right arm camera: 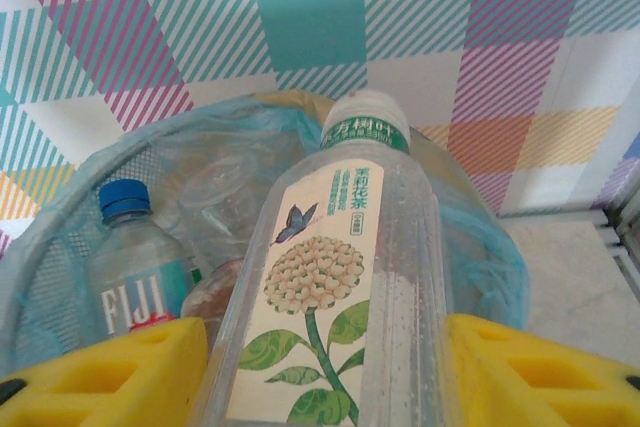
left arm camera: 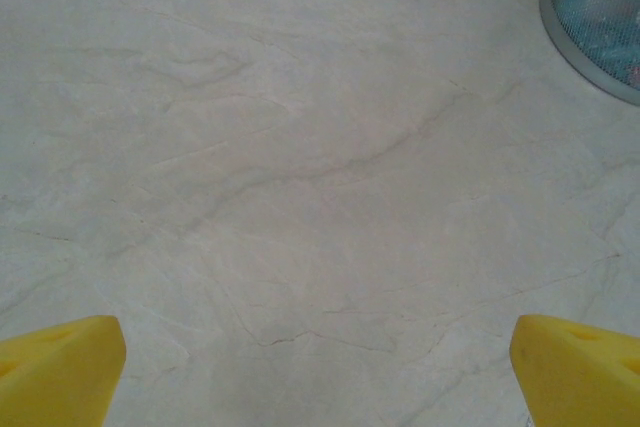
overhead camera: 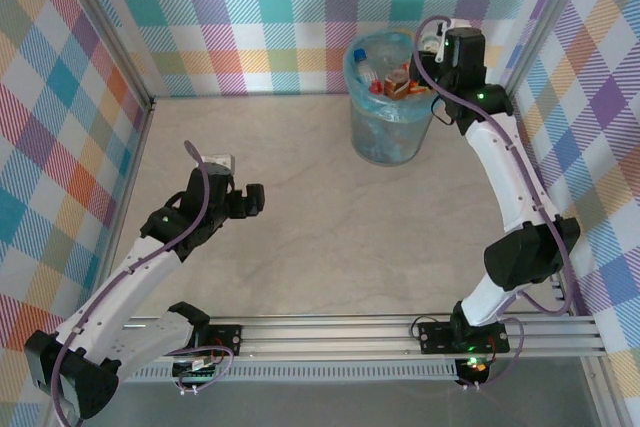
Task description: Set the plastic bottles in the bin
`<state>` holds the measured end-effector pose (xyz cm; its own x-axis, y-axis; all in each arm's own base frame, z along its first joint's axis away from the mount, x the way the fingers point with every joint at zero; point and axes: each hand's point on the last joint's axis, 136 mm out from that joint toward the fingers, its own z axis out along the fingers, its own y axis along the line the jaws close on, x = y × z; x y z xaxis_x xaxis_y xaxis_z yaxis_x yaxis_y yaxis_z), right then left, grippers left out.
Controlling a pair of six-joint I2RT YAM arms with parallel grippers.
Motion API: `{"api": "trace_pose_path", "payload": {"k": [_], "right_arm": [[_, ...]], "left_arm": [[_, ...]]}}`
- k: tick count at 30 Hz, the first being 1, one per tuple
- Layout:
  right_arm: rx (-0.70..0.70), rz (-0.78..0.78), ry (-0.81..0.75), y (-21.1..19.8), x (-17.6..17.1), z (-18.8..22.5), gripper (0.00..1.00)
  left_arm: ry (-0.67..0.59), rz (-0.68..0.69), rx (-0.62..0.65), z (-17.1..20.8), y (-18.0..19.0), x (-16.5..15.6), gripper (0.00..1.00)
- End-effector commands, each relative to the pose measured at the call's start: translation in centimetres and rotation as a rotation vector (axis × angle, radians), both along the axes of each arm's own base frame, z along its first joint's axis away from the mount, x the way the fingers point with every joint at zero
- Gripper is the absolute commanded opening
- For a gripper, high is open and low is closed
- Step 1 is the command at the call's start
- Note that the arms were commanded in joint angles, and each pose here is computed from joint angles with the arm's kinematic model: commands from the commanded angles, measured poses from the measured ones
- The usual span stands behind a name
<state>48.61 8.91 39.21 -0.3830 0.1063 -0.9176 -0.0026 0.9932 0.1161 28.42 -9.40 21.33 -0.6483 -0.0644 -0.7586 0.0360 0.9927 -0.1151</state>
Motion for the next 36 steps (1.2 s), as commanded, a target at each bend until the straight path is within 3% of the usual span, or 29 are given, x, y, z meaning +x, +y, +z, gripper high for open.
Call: {"api": "trace_pose_path", "payload": {"k": [1, 16, 36], "right_arm": [[0.042, -0.002, 0.093, 0.3, -1.3, -0.2, 0.58], [0.092, 0.021, 0.349, 1.4, -2.8, -1.8, 0.56], [0.16, 0.026, 0.424, 1.0, -2.6, -2.4, 0.54]], "left_arm": [[-0.045, -0.007, -0.026, 1.8, -0.3, 0.6, 0.99], [-0.04, -0.027, -0.03, 2.2, -0.7, 0.8, 0.99], [-0.04, -0.04, -0.043, 3.1, -1.5, 1.7, 0.99]]}}
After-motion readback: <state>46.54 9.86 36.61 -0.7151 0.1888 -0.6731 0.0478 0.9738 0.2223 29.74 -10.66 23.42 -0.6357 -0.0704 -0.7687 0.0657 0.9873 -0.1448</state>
